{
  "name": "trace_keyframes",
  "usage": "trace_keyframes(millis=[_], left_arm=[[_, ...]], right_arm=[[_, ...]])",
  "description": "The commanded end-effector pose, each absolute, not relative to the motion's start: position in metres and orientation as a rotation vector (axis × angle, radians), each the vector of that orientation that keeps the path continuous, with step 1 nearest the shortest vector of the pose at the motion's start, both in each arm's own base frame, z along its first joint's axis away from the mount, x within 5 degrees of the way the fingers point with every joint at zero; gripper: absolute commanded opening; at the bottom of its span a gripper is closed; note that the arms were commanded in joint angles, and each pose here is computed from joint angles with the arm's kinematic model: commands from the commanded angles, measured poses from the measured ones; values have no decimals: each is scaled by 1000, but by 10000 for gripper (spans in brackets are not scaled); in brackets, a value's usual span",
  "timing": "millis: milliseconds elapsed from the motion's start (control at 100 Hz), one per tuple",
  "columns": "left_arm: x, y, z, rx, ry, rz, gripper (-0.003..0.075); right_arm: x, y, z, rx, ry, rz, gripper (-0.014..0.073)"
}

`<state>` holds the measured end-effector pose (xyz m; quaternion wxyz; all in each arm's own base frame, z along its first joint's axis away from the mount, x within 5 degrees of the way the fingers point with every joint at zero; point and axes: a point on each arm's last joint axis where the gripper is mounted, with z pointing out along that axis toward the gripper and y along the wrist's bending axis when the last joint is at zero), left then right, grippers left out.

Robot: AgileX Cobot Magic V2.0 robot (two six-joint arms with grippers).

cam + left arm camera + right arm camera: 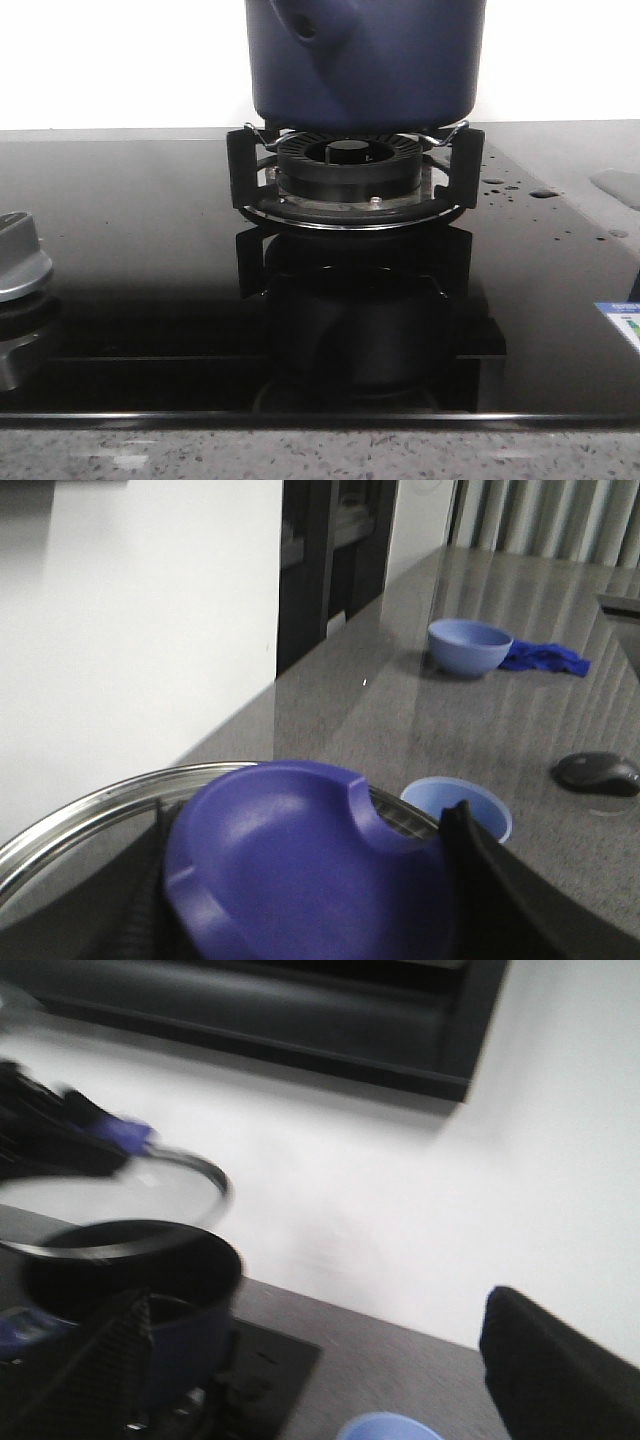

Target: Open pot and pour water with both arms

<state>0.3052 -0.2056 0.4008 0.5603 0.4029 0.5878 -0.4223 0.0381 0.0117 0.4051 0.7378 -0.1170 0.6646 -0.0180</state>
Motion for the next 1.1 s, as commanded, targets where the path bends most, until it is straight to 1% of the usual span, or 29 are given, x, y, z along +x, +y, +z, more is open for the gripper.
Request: trace_keyframes(millis=[0, 150, 290, 400, 500, 540, 650, 860, 1090], left_arm=[[278, -189, 452, 887, 1233, -1031, 295], [258, -172, 475, 880, 1181, -1000, 295], [240, -163, 489, 893, 1155, -984, 295], [232, -160, 495, 907, 1135, -963, 295], [230, -160, 496, 910, 1131, -971, 295], [229, -160, 496, 911, 1134, -985, 295], [229, -160, 495, 918, 1140, -989, 295], [228, -160, 495, 920, 1139, -990, 295], [228, -160, 495, 920, 1139, -990, 295]], right_arm=[[50, 5, 410, -191, 1437, -97, 605], [66, -2, 386, -119, 1550, -143, 605], [76, -4, 356, -81, 1638, -140, 605], [84, -2, 333, -78, 1666, -106, 606], [89, 0, 317, -85, 1641, -84, 606], [91, 0, 314, -88, 1623, -77, 607], [98, 1, 304, -82, 1657, -59, 608], [118, 3, 301, -88, 1671, -42, 608], [138, 3, 290, -85, 1742, -44, 608]])
